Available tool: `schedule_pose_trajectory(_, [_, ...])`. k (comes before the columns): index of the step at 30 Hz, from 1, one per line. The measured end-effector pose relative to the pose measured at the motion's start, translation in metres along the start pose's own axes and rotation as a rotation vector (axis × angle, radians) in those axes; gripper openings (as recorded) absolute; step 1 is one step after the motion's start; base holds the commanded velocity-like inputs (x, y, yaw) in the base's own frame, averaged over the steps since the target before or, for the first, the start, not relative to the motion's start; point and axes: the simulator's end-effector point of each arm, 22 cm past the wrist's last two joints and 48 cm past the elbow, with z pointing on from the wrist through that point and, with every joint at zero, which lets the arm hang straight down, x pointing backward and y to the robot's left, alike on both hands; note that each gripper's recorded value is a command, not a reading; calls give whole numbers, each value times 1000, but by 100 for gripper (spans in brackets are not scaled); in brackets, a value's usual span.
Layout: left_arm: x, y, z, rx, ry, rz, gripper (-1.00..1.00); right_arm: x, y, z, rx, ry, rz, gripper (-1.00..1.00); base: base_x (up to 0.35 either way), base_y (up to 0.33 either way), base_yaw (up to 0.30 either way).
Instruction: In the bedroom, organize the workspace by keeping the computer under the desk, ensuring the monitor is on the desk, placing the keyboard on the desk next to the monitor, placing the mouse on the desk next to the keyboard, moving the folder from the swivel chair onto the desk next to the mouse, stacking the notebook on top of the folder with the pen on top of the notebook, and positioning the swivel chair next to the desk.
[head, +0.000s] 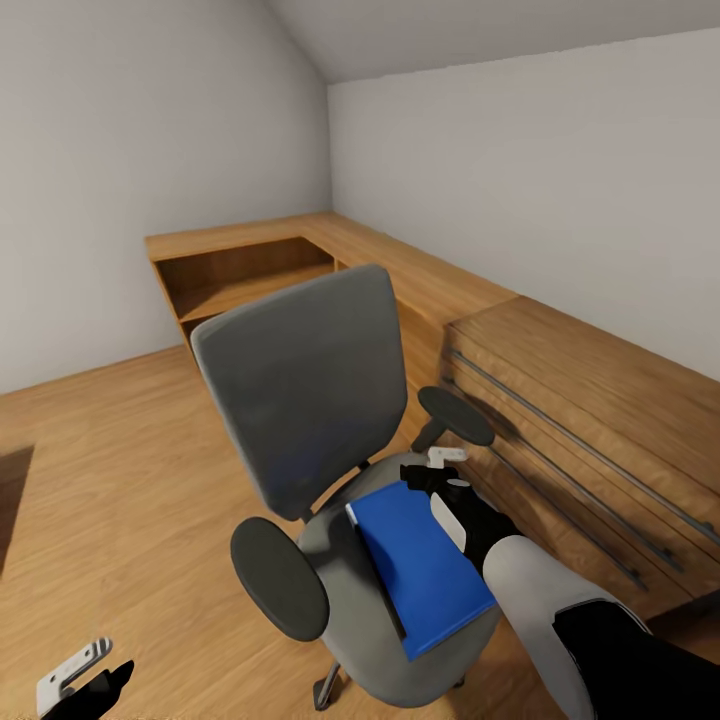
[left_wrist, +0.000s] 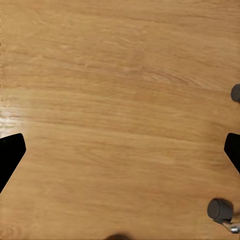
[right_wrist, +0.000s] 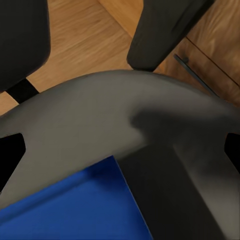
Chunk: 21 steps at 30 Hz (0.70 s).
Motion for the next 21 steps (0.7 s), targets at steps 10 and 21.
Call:
schedule_pose_trajectory(10, [5,3,2,-9,12,3,100,9,-1,5,1,15,1,100,0,0,0])
schedule_pose_trajectory(21, [7,4,3,-12,16,5,100,14,-2,7,3,23,1,100,0,0,0])
